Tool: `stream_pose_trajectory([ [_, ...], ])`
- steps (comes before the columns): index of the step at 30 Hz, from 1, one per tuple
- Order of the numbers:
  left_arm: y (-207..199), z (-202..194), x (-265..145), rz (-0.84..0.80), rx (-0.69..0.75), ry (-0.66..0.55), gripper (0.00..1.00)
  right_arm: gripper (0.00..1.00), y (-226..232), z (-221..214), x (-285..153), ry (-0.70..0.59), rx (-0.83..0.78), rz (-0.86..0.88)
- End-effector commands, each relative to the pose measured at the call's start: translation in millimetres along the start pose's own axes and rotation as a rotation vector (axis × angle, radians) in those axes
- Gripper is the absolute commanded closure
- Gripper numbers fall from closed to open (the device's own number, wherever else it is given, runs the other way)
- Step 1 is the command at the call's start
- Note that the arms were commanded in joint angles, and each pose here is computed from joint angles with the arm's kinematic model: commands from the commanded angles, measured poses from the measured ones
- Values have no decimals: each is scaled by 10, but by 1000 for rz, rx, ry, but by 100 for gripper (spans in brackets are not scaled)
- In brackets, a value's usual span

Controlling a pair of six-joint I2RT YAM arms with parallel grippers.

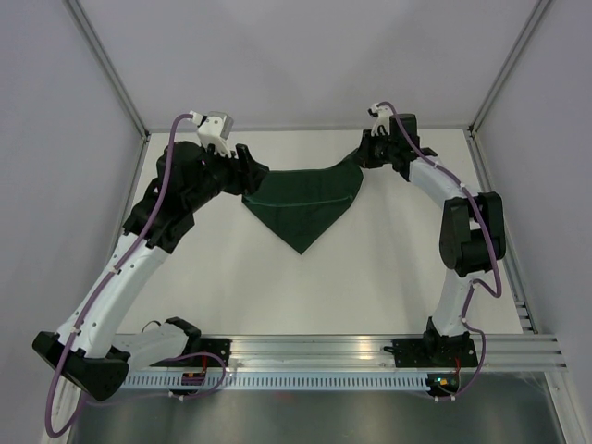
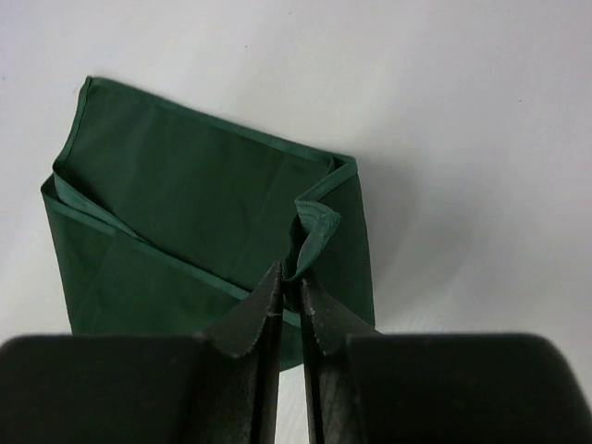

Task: Fold the napkin, place the utensils inside, and roll it up
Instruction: Fold the napkin at the center of the board.

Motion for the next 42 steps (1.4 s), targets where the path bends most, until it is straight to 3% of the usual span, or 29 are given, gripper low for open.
stream_pose_trajectory([
  [1, -69, 153, -62, -30, -28, -61, 35, 83, 330, 83, -137, -48, -162, 23],
  [7, -79, 146, -66, -36, -30, -59, 35, 83, 732, -301, -164, 10, -353, 33],
  [13, -85, 132, -52, -38, -36, -55, 35, 83, 1079, -741, -144, 87, -446, 69],
  [25, -85, 5, -19, -41, -49, -33, 35, 86, 1165, -1684, 16, 305, -537, 100],
  [42, -93, -200, 101, -52, -83, -10, 35, 84, 1289, -2119, 7, 392, -599, 152],
])
Point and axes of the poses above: each gripper's point midway between its finger pads, its own x axis out along the fingers, its own y axis along the line the jaws close on, z = x × y, the point moved 1 cm from there along -x, back along the fingers, and after that the axes turned 10 degrees about x, right-handed, at the moved point
